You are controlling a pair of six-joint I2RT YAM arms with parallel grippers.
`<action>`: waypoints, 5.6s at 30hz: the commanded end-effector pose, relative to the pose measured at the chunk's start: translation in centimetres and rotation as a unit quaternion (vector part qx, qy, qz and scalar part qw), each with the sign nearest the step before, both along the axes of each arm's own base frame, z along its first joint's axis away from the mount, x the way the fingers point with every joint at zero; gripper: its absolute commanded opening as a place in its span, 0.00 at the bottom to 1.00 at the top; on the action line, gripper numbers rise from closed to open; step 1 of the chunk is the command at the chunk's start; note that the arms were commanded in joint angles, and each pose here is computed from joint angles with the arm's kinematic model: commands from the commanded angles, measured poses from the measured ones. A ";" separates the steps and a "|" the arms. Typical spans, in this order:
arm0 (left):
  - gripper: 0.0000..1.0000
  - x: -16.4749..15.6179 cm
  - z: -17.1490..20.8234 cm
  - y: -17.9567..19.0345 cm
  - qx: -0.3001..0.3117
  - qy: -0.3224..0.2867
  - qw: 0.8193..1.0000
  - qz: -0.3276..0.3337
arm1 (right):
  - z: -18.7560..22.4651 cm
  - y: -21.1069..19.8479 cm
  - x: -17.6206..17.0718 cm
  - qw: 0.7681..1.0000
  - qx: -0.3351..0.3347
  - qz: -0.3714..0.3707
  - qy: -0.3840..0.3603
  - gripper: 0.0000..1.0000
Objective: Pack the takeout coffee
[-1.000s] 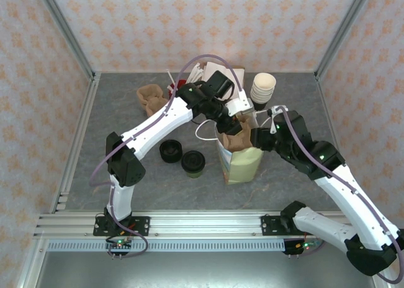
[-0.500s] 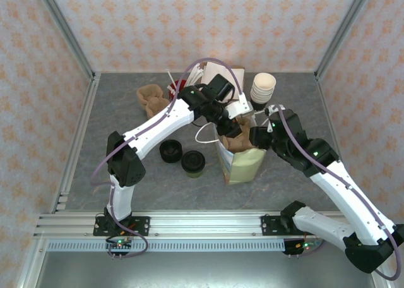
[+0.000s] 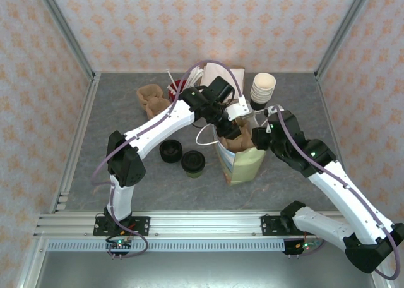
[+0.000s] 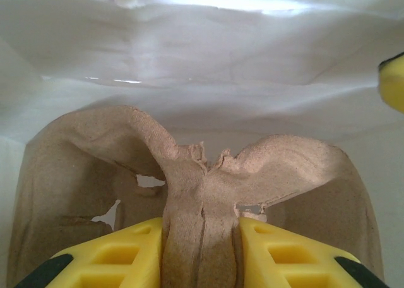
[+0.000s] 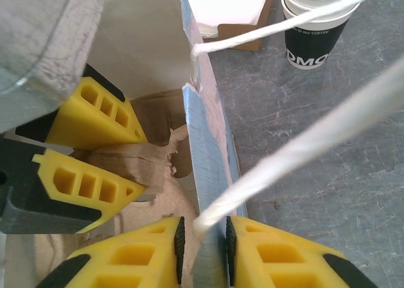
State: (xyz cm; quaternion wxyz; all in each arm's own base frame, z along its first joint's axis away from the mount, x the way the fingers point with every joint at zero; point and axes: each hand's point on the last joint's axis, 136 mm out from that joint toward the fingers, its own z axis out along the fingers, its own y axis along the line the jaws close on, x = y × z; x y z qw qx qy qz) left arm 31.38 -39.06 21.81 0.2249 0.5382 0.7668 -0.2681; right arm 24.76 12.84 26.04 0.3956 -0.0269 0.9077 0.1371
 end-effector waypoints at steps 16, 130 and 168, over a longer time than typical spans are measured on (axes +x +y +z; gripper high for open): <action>0.33 0.1 -2.2 -1.1 0.003 -0.001 1.000 0.010 | 1.8 0.5 -0.5 0.997 0.069 0.002 -0.043 0.06; 0.88 -4.2 5.3 23.1 -0.084 -0.014 0.857 0.508 | 1.4 -0.2 6.1 0.972 0.034 0.047 0.228 0.69; 0.88 -3.6 4.9 22.0 -0.097 0.008 0.856 0.508 | 6.9 2.2 3.6 0.991 0.124 0.041 0.032 0.00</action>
